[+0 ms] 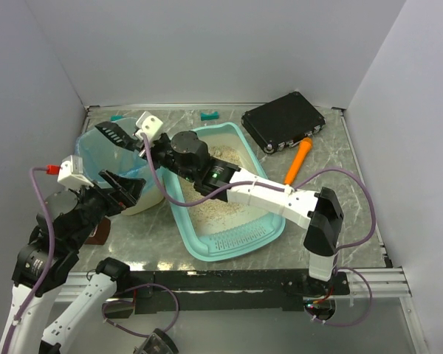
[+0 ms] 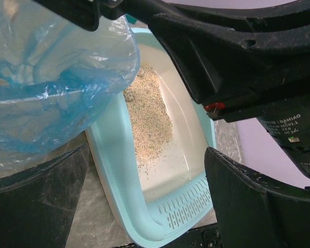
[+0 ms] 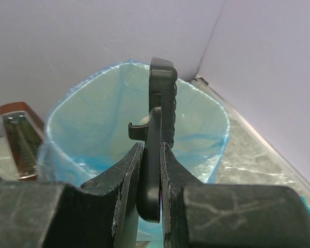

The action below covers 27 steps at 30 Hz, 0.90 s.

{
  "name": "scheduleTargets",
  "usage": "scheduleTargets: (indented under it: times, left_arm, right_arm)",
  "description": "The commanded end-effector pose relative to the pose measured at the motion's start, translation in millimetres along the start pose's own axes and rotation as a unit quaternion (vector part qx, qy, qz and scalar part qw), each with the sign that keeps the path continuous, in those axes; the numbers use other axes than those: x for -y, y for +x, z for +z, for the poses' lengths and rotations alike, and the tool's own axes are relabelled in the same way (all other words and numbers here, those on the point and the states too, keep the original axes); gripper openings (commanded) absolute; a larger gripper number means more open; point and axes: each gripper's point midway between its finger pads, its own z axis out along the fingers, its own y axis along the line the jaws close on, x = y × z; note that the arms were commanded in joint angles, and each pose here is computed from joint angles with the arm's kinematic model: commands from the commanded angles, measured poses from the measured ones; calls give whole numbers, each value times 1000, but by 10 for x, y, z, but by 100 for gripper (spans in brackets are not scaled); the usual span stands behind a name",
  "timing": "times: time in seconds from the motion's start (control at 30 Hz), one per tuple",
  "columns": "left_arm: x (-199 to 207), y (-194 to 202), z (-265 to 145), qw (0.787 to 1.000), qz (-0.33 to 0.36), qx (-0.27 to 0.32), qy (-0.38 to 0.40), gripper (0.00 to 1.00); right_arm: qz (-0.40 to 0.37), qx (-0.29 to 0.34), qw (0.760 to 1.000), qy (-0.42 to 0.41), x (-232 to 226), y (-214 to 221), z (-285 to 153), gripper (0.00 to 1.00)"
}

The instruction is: Clean the litter box

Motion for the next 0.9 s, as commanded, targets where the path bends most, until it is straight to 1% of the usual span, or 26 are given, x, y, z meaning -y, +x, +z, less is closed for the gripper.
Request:
scheduleTargets:
  times: [0.0, 0.1, 0.2, 0.27, 0.3, 0.37, 0.4, 0.43, 0.47, 0.5, 0.53, 0.57, 0.6, 0.63, 0.67, 0.7, 0.73, 0.8, 0.83, 0.87]
  left_arm:
    - [10, -65, -71, 1000, -13, 16, 1, 97]
    - [-5, -45, -59, 1000, -14, 13, -2, 97]
    - [4, -6, -36, 1000, -14, 5, 2, 97]
    - [14, 24, -8, 1000, -17, -1, 5, 97]
    - [6, 58, 23, 1000, -17, -7, 4, 97]
    - [-29, 61, 79, 1000, -26, -7, -9, 97]
    - [-37, 77, 146, 999, -29, -13, -17, 97]
    - [-31, 119, 191, 999, -30, -25, -18, 97]
    - [-41, 147, 227, 999, -32, -34, -24, 97]
    - [-77, 212, 312, 997, -37, -50, -40, 97]
    - [-107, 245, 359, 996, -38, -57, -49, 97]
    - [-140, 262, 405, 996, -38, -59, -59, 97]
    - [-185, 301, 493, 994, -40, -66, -74, 97]
    - [-176, 301, 539, 994, -39, -69, -76, 97]
    - [-162, 325, 585, 993, -38, -78, -76, 97]
    - [-166, 375, 668, 992, -37, -92, -82, 97]
    - [-102, 394, 716, 992, -38, -100, -68, 97]
    - [-126, 505, 829, 990, -41, -116, -68, 97]
    - [-102, 519, 870, 990, -43, -115, -62, 97]
    - [-105, 551, 905, 990, -45, -119, -62, 97]
  right_arm:
    - [-38, 86, 995, 32, 246, -743, -179, 0]
    - [-39, 91, 994, 49, 299, -776, -224, 0]
    - [5, 111, 992, 64, 374, -945, -376, 0]
    - [67, 105, 988, 93, 460, -939, -463, 0]
    - [88, 109, 986, 93, 487, -1038, -572, 0]
    - [147, 104, 978, 105, 524, -1028, -686, 0]
    - [167, 119, 972, 111, 584, -1171, -843, 0]
    - [202, 115, 965, 122, 606, -1104, -900, 0]
    - [219, 115, 960, 132, 654, -1112, -978, 0]
    - [236, 117, 952, 160, 774, -1161, -1167, 0]
    - [271, 106, 941, 175, 802, -1063, -1240, 0]
    - [284, 102, 935, 187, 845, -1028, -1328, 0]
    - [295, 108, 930, 193, 900, -1093, -1522, 0]
    - [311, 98, 923, 202, 907, -942, -1585, 0]
    - [318, 99, 919, 211, 968, -911, -1678, 0]
    - [322, 86, 917, 220, 997, -822, -1858, 0]
    - [342, 84, 906, 236, 1052, -773, -1956, 0]
    - [347, 63, 897, 264, 1192, -580, -2217, 0]
    - [367, 53, 888, 273, 1225, -483, -2285, 0]
    - [375, 45, 878, 293, 1357, -373, -2371, 0]
